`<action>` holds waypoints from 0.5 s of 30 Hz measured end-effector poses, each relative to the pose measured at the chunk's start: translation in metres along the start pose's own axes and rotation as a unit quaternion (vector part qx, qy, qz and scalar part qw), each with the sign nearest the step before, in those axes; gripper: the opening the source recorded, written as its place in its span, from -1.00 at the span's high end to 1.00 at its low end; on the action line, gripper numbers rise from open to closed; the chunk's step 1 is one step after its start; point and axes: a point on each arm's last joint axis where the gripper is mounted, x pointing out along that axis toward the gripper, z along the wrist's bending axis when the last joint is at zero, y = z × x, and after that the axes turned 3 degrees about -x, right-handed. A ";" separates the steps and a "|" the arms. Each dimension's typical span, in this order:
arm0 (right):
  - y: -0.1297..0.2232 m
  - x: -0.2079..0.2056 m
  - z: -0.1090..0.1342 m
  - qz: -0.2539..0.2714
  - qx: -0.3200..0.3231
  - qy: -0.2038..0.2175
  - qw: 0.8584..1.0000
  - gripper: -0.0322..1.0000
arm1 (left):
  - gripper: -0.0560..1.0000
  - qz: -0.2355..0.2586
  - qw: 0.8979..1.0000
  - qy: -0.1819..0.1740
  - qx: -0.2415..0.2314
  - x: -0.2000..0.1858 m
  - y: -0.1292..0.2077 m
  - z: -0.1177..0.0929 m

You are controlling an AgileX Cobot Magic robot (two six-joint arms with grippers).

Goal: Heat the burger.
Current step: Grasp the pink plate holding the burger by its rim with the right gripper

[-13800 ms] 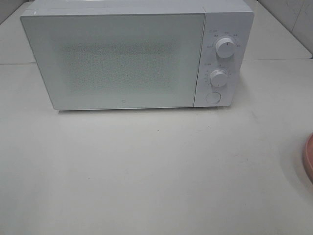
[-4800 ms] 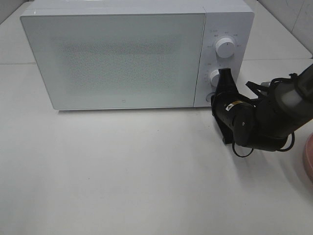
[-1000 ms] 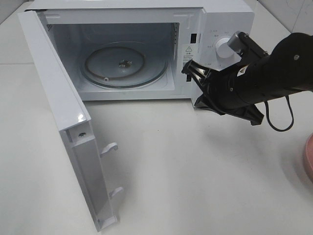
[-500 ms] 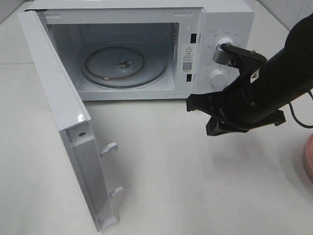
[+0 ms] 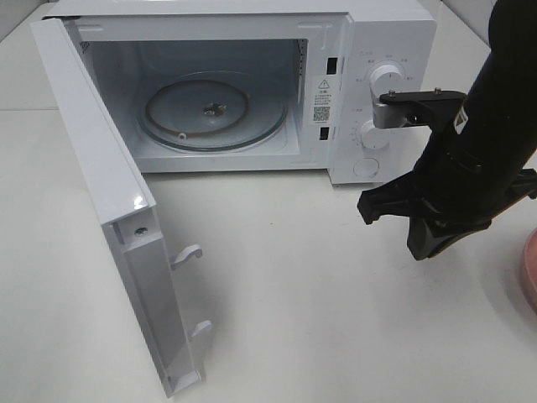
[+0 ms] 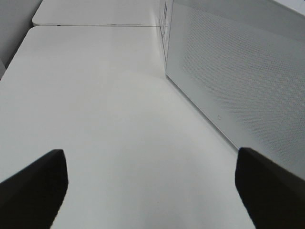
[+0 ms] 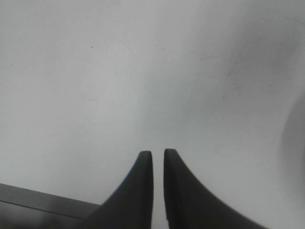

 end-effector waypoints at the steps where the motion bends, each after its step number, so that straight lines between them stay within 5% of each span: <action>1: 0.000 0.000 0.000 0.000 0.000 0.000 1.000 0.77 | -0.75 0.000 1.000 0.000 0.000 0.000 0.000 0.000; 15: 0.008 -0.022 -0.022 0.023 0.006 0.034 0.999 0.64 | -0.75 0.000 1.000 0.000 0.000 0.000 0.000 0.000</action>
